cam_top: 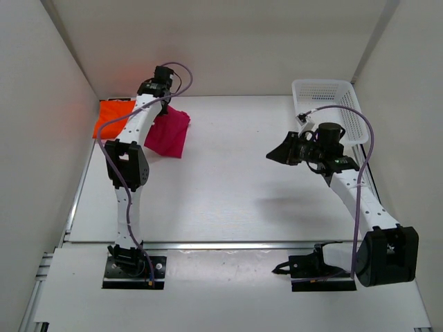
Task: Fold and stack the t-shirts
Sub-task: Put the neatly folded tshirt into the corner of the board with the left arm
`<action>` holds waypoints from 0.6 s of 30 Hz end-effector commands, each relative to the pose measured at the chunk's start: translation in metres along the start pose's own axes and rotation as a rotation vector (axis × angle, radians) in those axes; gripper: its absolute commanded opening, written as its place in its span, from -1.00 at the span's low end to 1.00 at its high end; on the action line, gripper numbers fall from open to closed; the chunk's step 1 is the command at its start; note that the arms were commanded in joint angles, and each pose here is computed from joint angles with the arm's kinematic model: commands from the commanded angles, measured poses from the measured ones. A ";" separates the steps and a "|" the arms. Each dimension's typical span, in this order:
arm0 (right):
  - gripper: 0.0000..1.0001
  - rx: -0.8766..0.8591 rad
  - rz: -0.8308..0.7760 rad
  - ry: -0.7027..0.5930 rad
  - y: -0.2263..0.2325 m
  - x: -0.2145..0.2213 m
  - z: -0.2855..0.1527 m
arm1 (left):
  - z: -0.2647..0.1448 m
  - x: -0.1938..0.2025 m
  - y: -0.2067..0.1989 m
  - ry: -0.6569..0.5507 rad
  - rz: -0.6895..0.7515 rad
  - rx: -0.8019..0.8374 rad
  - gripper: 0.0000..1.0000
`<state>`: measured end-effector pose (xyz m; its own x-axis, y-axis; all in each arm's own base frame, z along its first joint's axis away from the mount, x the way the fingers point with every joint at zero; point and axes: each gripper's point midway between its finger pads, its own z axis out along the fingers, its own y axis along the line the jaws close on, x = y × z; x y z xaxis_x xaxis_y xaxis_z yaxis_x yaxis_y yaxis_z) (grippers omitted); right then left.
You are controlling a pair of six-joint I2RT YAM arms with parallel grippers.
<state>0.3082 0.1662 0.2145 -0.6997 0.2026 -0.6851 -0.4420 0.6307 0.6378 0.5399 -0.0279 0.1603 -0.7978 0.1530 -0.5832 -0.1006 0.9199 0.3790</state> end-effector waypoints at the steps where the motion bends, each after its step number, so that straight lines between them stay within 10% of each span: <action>1: -0.66 -0.004 -0.016 0.015 -0.004 0.003 -0.004 | -0.018 -0.039 0.055 -0.121 -0.054 -0.121 -1.00; 18: -0.71 0.087 0.050 0.124 -0.046 0.034 0.000 | -0.034 -0.094 0.103 -0.311 -0.129 -0.143 -1.00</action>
<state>0.2897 0.1458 0.1446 -0.8250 0.1549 -0.5435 -0.3059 0.6863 0.6599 0.5780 0.0372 0.2213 -0.6732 0.1592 -0.7222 -0.2332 0.8810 0.4116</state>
